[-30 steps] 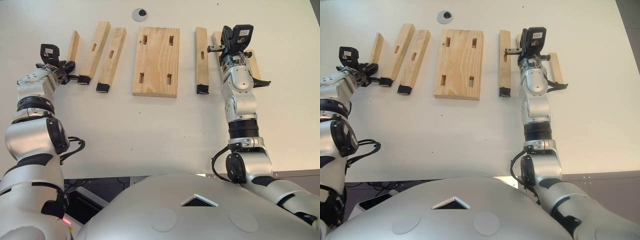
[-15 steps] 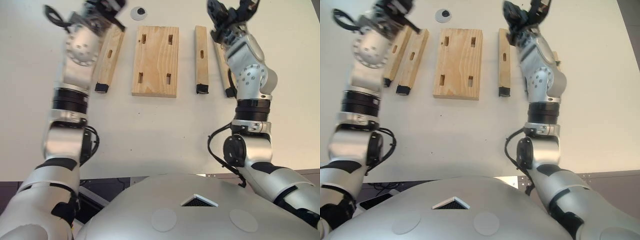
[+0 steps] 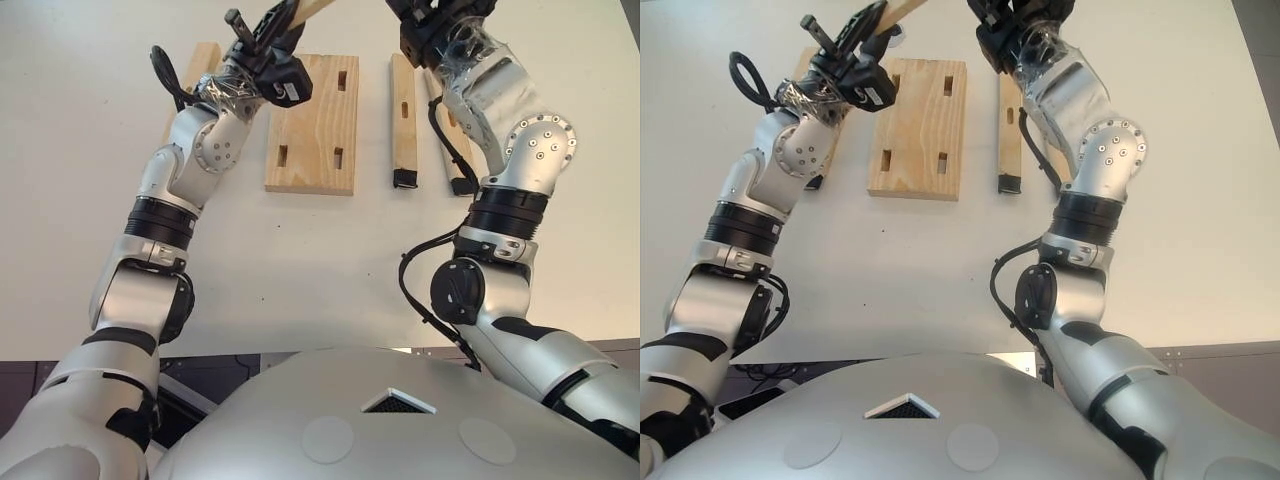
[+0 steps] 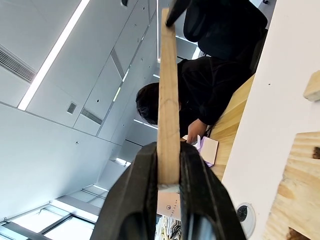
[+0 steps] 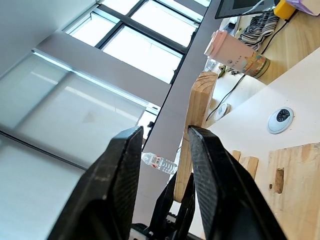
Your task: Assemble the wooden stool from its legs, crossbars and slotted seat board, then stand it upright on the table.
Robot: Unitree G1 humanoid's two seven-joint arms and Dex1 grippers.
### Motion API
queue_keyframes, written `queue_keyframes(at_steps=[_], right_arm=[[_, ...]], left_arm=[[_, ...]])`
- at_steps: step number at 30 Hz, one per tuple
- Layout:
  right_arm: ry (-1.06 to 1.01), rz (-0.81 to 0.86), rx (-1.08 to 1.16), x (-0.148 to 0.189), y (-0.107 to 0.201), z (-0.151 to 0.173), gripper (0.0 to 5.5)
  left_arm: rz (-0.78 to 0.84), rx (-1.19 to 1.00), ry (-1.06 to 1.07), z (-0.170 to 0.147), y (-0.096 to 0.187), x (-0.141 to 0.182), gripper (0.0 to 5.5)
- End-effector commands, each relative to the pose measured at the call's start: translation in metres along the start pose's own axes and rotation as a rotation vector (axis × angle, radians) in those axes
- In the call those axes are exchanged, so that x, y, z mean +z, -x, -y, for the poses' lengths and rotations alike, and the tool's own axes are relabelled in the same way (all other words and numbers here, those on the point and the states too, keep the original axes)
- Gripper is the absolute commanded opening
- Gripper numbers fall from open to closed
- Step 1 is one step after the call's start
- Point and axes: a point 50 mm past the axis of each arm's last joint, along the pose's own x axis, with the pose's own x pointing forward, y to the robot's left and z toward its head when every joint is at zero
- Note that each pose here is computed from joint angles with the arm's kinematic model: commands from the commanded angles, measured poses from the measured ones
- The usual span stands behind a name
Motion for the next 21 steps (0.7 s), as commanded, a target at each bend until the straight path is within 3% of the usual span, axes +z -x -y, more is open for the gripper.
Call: queue_keyframes(at_steps=[1, 7, 15, 21], right_arm=[[0.028, 0.028, -0.106, 0.004, 0.002, 0.018, 1.36], [0.013, 0.008, -0.148, 0.0, 0.003, 0.027, 0.47], [0.005, -0.014, -0.167, -0.004, 0.006, 0.031, 1.93], [-0.017, 0.001, -0.133, 0.0, 0.005, 0.027, 1.98]], left_arm=[[0.032, -0.039, -0.028, 0.009, 0.003, 0.005, 0.36], [0.04, -0.053, -0.05, 0.015, 0.001, 0.009, 0.36], [-0.025, -0.028, -0.06, 0.012, 0.002, -0.002, 0.36], [0.027, -0.086, -0.052, 0.027, 0.006, 0.007, 0.36]])
